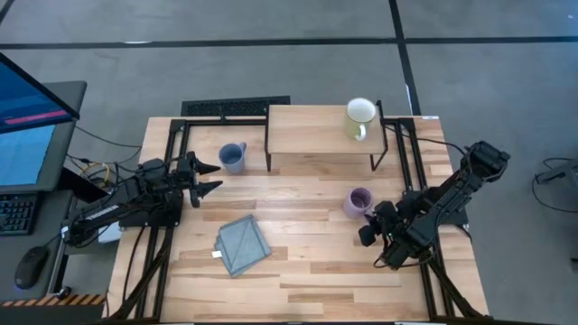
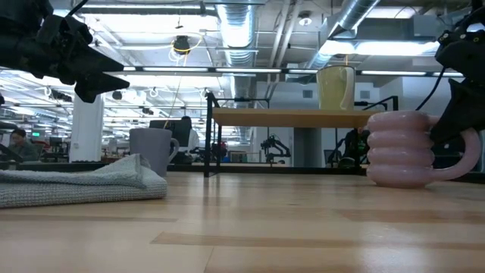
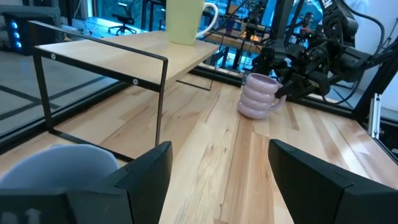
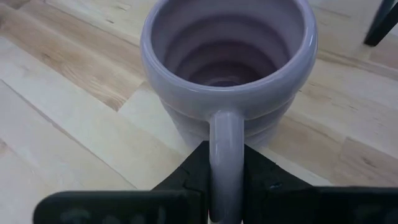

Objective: Stack small to large cups/mugs on shelf
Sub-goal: Put the violet mug on the shelf

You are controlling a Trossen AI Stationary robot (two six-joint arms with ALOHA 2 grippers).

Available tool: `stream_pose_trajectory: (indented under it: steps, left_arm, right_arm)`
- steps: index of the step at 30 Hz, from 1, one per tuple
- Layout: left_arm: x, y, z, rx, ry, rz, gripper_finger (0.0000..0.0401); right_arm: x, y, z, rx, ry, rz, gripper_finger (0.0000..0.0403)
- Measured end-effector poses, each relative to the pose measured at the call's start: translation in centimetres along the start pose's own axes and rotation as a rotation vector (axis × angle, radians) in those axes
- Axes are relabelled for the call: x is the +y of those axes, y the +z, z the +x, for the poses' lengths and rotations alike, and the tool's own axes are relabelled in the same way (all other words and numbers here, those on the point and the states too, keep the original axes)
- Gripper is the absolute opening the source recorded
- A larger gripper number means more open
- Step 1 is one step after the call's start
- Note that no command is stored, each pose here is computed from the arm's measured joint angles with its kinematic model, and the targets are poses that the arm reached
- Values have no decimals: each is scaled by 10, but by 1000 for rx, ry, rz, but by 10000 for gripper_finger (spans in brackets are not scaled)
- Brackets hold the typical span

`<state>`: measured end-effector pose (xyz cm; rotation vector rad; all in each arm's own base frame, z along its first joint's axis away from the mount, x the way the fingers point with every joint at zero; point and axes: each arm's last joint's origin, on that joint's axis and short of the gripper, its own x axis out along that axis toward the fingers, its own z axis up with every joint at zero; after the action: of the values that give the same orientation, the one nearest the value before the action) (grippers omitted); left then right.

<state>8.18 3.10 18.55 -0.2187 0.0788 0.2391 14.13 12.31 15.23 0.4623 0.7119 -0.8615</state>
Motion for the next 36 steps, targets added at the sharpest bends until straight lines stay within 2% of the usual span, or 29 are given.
stream_pose_trajectory:
  steps: [7, 29, 36]
  left_arm:
    - [0, 0, 0, 0, 0, 0, 257]
    - [0, 0, 0, -2, 0, 11, 257]
    - [0, 0, 0, -2, 1, 12, 257]
  right_arm:
    - [1, 0, 0, 5, 4, 40, 75]
    - [-1, 0, 0, 4, -8, 29, 65]
    - [4, 6, -10, 55, -49, 8, 66]
